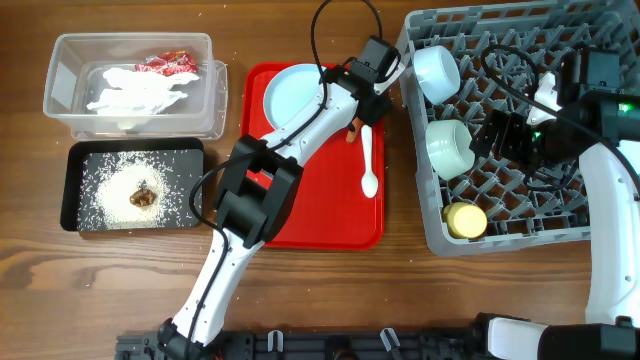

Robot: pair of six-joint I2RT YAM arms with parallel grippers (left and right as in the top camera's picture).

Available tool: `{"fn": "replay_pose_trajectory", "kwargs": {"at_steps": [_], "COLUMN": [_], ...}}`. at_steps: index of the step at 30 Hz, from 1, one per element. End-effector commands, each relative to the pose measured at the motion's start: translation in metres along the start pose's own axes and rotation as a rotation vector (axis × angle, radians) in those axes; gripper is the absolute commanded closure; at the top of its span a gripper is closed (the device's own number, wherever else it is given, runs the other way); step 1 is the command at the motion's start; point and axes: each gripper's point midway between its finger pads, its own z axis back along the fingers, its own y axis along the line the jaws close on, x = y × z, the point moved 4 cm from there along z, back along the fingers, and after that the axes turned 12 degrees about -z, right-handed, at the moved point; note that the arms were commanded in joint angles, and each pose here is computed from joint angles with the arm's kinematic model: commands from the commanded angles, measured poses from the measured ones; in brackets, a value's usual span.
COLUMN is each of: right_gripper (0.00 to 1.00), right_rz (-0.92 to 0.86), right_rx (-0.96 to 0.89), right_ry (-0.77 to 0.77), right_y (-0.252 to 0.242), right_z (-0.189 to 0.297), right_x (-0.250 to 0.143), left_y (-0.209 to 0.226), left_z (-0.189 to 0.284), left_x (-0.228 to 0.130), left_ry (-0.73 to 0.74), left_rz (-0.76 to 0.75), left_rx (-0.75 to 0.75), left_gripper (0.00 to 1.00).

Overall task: Sort waste into correct bins and load items into the dishwasher rack
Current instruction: 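Grasp the carrot on the red tray with the left gripper, then carry the carrot to the black tray and drop it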

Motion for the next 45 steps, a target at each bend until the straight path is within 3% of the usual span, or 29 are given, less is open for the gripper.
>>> {"fn": "replay_pose_trajectory", "kwargs": {"at_steps": [1,5,6,13,17,21,26,28,31,36,40,45], "right_gripper": [0.02,0.02,0.02,0.02,0.02,0.02,0.02,0.02,0.02,0.02,0.02,0.02], "right_rz": [0.019,0.019,0.019,0.019,0.020,0.022,0.023,0.023,0.025,0.024,0.025,0.023], "right_rx": [-0.009,-0.009,-0.008,-0.010,-0.008,-0.005,-0.003,-0.002,0.002,0.003,0.003,0.005], "right_ry": [-0.034,-0.037,-0.037,-0.041,-0.047,-0.054,-0.060,-0.061,-0.070,-0.071,-0.071,-0.064], "right_y": [-0.001,-0.001,-0.001,-0.001,-0.001,0.000,0.000,0.000,0.001,0.002,0.002,0.002], "right_z": [0.008,0.008,0.008,0.008,0.008,0.008,0.009,0.009,0.009,0.009,0.009,0.009], "right_x": [0.002,0.003,0.003,0.004,0.005,0.006,0.007,0.008,0.010,0.010,0.010,0.008], "left_y": [0.003,-0.001,-0.001,0.007,0.027,0.059,0.133,0.170,0.217,0.240,0.225,0.205], "left_z": [-0.005,-0.007,-0.007,0.011,0.083,0.166,0.248,0.277,0.304,0.340,0.323,0.247], "left_x": [-0.002,-0.008,-0.008,0.000,0.034,0.027,-0.057,-0.110,-0.205,-0.325,-0.403,-0.431], "left_ry": [0.004,0.027,0.030,0.012,-0.116,-0.130,0.007,0.072,0.223,0.438,0.604,0.547], "left_rz": [0.081,0.081,0.089,0.175,0.247,0.396,0.719,0.916,1.201,1.481,1.660,1.760], "left_rx": [-0.004,-0.023,-0.023,0.008,0.045,0.117,0.244,0.306,0.398,0.459,0.441,0.351], "left_gripper": [0.51,0.86,0.89,0.87,0.87,0.87,0.92,0.96,0.89,0.95,0.96,0.96]}}
